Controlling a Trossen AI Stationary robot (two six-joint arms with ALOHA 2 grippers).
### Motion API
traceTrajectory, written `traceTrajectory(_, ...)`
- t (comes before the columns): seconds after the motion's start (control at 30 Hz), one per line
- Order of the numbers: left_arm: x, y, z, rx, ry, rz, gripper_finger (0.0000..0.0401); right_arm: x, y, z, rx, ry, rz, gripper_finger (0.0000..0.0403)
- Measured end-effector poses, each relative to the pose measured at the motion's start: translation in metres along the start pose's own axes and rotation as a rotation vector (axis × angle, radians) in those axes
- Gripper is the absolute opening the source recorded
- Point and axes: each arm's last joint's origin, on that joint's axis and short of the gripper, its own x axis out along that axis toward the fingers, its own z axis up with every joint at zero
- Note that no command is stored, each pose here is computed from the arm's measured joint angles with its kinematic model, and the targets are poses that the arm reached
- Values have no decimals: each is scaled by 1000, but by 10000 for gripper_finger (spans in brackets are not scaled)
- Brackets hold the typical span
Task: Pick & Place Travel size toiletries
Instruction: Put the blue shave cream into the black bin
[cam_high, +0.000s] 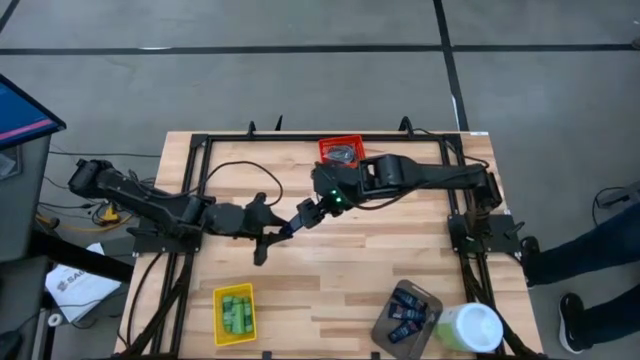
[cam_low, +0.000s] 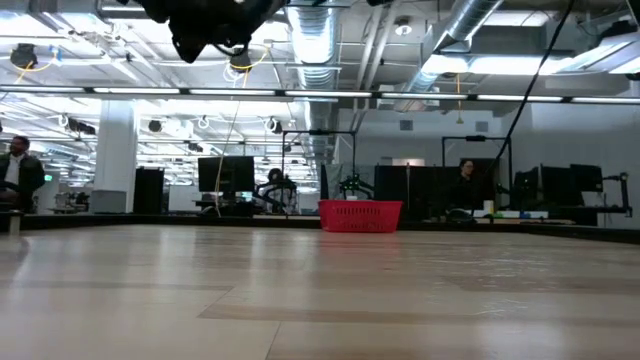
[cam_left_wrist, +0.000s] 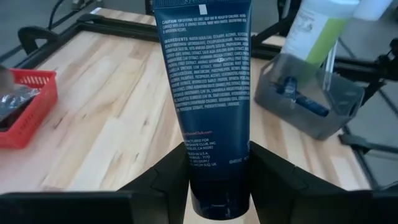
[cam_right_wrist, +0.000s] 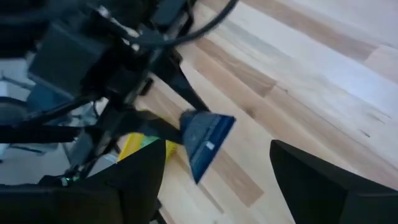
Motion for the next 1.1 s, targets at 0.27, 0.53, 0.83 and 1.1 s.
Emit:
traceTrajectory(0.27, 0, 3, 6, 28, -28, 21, 133, 5, 0, 0, -7, 5, -1, 274)
traceTrajectory(0.53, 0, 3, 7, 53, -43, 20, 133, 6, 1, 6, -8, 12, 49, 207)
traceTrajectory(0.83, 0, 4, 9, 72, -65, 40, 133, 6, 1, 6, -13, 11, 51, 145)
traceTrajectory(1.1, 0, 3, 11, 65, -85, 39, 133, 6, 2, 7, -36, 5, 59, 83)
